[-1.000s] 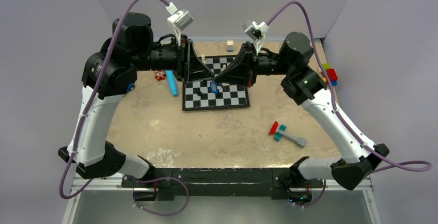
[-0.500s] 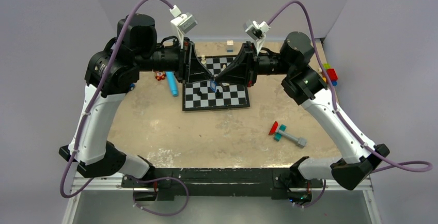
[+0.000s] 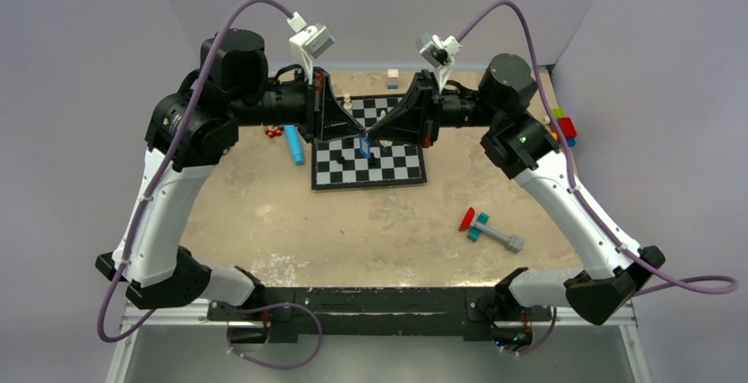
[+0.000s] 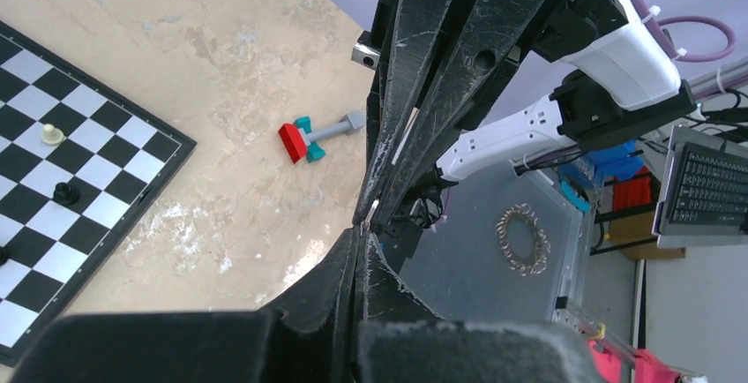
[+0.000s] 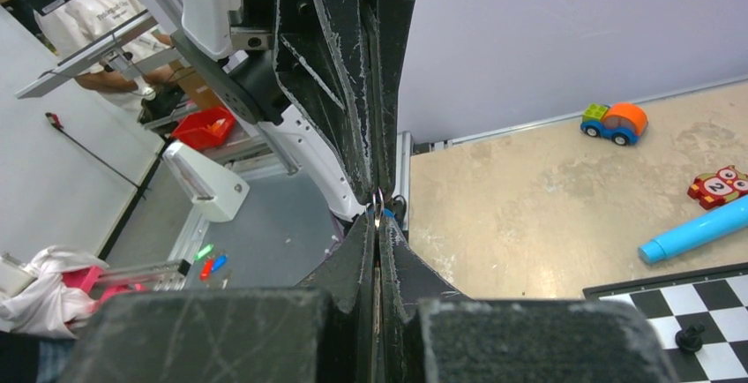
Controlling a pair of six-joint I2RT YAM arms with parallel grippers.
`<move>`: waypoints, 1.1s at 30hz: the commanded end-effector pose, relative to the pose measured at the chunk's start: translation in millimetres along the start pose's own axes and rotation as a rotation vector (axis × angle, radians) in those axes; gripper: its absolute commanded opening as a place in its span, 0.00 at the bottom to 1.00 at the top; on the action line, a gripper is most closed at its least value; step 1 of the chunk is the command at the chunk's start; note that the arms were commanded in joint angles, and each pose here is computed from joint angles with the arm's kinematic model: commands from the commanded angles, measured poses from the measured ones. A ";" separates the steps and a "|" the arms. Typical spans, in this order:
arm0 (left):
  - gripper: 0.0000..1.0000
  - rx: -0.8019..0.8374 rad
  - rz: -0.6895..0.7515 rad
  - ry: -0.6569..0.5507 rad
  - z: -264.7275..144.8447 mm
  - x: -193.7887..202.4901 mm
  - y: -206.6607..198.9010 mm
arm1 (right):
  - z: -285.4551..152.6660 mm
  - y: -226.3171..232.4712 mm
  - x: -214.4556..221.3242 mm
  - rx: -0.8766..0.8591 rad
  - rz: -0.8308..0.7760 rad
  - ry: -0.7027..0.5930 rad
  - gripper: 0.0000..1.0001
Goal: Remove the keys from the keyring
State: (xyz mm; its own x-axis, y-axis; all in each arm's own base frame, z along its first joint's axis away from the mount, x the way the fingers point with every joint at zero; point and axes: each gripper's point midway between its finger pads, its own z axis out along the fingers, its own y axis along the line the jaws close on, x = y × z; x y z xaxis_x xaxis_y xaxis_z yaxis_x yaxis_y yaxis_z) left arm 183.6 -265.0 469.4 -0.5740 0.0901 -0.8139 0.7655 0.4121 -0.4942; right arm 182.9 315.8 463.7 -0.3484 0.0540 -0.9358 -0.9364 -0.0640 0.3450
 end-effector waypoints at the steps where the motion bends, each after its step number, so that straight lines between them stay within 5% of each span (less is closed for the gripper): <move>1: 0.00 -0.069 -0.070 -0.128 -1.4 -17.2 8.0 | -2.5 22.0 -16.9 -0.052 -0.076 -0.047 0.00; 15: 0.00 -0.170 -0.219 -0.413 -12.1 -39.9 19.6 | 0.3 28.7 -37.2 -0.081 -0.085 -0.121 0.00; 33: 0.00 -0.146 -0.235 -0.462 -10.7 -48.6 14.9 | 3.4 28.9 -42.5 -0.103 -0.077 -0.136 0.00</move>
State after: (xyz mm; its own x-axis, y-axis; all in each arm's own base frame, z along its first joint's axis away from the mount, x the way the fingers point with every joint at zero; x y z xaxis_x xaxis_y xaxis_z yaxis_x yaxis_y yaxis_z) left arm 204.6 -254.2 500.7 -0.5502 -0.3632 -0.7519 0.5846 0.4754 -0.6574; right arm 192.0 319.5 496.5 -0.3340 0.1853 -0.9242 -0.9424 -0.0838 0.3237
